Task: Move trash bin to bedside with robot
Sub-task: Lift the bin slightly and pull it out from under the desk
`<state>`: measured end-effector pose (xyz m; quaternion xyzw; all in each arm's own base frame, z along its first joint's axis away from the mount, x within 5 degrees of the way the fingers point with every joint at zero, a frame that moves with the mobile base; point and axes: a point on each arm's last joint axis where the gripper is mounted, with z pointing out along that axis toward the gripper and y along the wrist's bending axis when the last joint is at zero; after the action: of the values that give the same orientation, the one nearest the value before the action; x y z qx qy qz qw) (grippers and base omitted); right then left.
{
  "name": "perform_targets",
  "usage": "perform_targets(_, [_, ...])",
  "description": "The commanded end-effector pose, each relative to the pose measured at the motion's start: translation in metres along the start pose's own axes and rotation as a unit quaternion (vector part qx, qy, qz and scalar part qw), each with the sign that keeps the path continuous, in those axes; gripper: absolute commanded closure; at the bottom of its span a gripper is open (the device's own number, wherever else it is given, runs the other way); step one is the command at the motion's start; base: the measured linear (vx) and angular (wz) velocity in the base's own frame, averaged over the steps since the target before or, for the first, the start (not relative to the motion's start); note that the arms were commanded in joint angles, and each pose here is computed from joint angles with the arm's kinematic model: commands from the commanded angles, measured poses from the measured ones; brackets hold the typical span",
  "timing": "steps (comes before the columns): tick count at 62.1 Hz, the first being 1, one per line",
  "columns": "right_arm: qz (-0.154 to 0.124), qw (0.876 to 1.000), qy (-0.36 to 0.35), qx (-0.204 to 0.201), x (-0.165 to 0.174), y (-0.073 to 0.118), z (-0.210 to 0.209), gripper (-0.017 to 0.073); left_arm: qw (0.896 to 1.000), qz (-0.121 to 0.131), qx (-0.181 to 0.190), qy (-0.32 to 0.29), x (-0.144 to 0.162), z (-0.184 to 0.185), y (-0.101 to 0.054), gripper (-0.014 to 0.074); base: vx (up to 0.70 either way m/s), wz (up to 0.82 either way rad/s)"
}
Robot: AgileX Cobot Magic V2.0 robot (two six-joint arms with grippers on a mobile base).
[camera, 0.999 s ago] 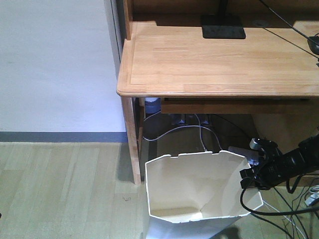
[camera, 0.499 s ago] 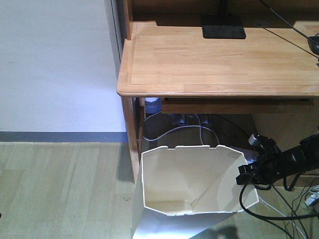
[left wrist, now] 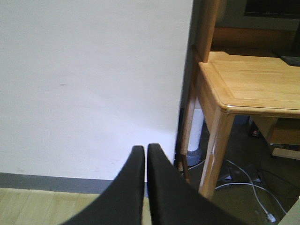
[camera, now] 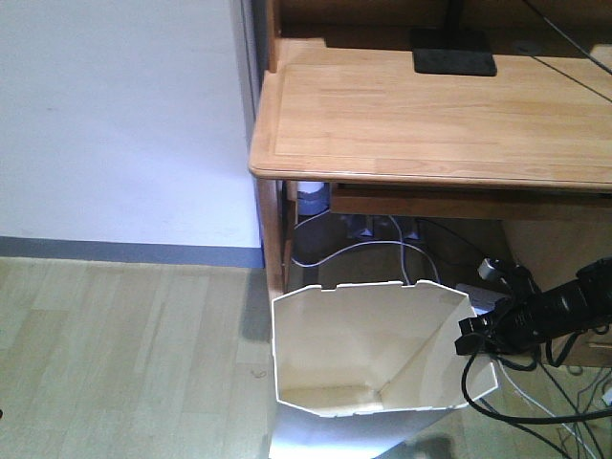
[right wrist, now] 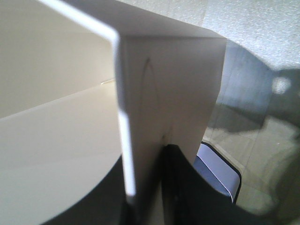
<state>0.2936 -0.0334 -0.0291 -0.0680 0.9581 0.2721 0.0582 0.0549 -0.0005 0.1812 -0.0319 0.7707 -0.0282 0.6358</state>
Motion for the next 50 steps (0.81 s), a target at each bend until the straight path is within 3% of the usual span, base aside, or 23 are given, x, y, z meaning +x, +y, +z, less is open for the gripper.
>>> perform_targets(1, [-0.009,0.993,-0.035,-0.11,-0.0149,0.0288,-0.0207,0.0563,0.999,-0.005,0.002,-0.031,-0.0006,0.0005,0.0001,0.0599,-0.07,0.21])
perform_targets(25, [-0.009,0.993,-0.035,-0.111,-0.0149,0.0289,-0.0208,0.0563,0.999,-0.005,0.002,-0.031,-0.0006,0.0005,0.0001,0.0599,-0.07,0.27])
perform_targets(50, [-0.009,0.993,-0.035,-0.11,-0.0149,0.0288,-0.0208,0.0563,0.999,-0.005,0.002,-0.031,-0.0006,0.0005,0.0001,0.0599,-0.03,0.51])
